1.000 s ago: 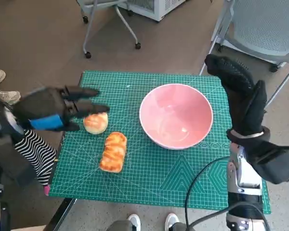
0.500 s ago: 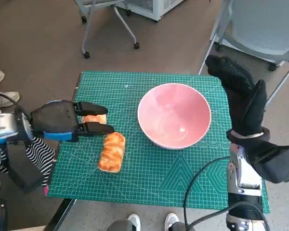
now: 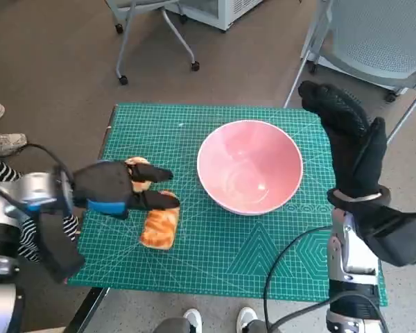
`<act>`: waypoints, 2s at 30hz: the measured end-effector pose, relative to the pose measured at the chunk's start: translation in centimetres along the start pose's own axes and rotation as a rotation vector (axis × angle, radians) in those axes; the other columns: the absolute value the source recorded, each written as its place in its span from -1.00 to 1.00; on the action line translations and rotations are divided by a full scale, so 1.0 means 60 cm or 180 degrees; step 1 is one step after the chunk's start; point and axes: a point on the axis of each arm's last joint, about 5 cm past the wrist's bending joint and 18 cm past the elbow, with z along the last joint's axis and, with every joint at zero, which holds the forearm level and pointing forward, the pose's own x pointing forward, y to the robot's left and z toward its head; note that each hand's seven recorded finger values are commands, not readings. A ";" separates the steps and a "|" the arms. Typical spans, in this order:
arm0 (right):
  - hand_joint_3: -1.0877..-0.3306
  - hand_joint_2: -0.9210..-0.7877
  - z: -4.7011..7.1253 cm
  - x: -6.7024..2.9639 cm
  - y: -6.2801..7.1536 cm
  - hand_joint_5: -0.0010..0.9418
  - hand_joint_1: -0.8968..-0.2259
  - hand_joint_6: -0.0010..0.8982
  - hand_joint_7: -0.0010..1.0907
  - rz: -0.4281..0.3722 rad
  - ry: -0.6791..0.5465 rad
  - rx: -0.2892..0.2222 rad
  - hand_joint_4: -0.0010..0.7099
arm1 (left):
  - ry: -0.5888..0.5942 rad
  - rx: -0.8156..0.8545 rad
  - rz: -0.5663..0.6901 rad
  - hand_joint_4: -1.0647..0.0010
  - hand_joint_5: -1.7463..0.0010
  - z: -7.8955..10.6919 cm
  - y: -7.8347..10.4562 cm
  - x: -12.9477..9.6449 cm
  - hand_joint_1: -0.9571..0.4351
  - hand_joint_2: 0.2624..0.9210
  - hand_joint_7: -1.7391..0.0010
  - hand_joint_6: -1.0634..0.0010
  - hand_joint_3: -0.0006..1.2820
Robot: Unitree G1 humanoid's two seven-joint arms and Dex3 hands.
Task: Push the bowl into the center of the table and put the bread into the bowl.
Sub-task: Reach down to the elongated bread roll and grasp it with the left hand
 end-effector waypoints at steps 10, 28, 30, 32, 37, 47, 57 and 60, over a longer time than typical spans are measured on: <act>0.08 -1.00 0.000 -0.003 -0.001 -0.98 -0.37 -0.87 0.01 -0.0008 0.0005 -0.0005 -0.44 | -0.0133 0.0132 -0.0100 0.43 0.99 0.005 -0.020 0.034 0.11 0.58 0.93 0.26 -1.00; 0.05 -1.00 -0.002 -0.016 -0.005 -0.99 -0.33 -0.90 -0.01 -0.0046 0.0029 -0.0040 -0.46 | -0.0358 0.0085 -0.0234 0.25 0.96 0.012 -0.045 0.073 0.23 0.65 0.91 0.14 -0.99; 0.05 -1.00 -0.002 -0.017 -0.005 -1.00 -0.33 -0.90 -0.01 -0.0051 0.0030 -0.0043 -0.46 | -0.0343 0.0065 -0.0289 0.18 0.95 0.012 -0.051 0.075 0.27 0.70 0.89 0.08 -0.98; 0.05 -1.00 -0.002 -0.018 -0.006 -1.00 -0.33 -0.90 0.00 -0.0058 0.0026 -0.0048 -0.46 | -0.0318 0.0043 -0.0318 0.14 0.96 0.011 -0.055 0.077 0.29 0.74 0.89 0.05 -0.98; 0.05 -1.00 -0.002 -0.018 -0.008 -1.00 -0.32 -0.90 -0.01 -0.0073 0.0020 -0.0056 -0.48 | -0.0264 0.0053 -0.0349 -0.15 0.95 0.007 -0.053 0.085 0.37 0.89 0.86 -0.19 -0.97; 0.03 -1.00 0.000 -0.018 -0.008 -1.00 -0.29 -0.91 -0.01 -0.0080 0.0009 -0.0061 -0.51 | -0.0146 -0.0006 -0.0478 -0.30 -0.16 0.000 -0.048 0.087 0.38 1.00 -0.35 -0.22 -0.91; 0.03 -1.00 0.002 -0.018 -0.009 -1.00 -0.28 -0.90 0.00 -0.0090 -0.0010 -0.0068 -0.51 | -0.0080 -0.0156 -0.0545 -0.35 -0.24 -0.002 -0.039 0.086 0.37 1.00 -0.34 -0.26 -0.94; 0.03 -1.00 0.002 -0.018 -0.009 -1.00 -0.27 -0.89 0.00 -0.0090 -0.0011 -0.0068 -0.51 | -0.0057 -0.0208 -0.0536 -0.33 -0.25 -0.004 -0.033 0.083 0.37 1.00 -0.36 -0.25 -0.93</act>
